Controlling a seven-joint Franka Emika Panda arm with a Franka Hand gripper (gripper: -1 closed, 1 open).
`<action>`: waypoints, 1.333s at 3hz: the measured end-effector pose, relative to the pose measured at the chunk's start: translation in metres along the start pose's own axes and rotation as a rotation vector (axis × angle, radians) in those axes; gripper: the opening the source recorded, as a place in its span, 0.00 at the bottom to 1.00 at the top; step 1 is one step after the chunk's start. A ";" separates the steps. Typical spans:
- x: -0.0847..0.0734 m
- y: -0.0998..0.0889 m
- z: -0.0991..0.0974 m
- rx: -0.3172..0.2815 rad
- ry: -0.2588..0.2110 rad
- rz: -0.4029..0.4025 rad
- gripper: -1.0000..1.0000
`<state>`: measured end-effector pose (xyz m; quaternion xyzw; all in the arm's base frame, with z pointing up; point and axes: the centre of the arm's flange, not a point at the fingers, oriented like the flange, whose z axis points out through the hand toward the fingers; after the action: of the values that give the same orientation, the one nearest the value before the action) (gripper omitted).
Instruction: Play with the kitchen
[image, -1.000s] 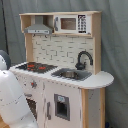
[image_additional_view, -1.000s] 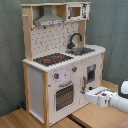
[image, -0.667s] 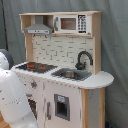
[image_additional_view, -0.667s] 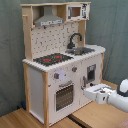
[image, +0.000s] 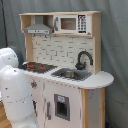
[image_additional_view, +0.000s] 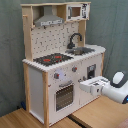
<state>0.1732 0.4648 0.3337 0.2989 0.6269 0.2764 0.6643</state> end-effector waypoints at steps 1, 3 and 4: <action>-0.014 0.004 0.023 -0.001 -0.001 -0.043 1.00; -0.038 -0.008 0.065 0.015 0.008 -0.112 1.00; -0.049 -0.023 0.093 0.026 0.012 -0.119 1.00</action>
<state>0.2625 0.4085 0.3523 0.2679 0.6509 0.2300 0.6721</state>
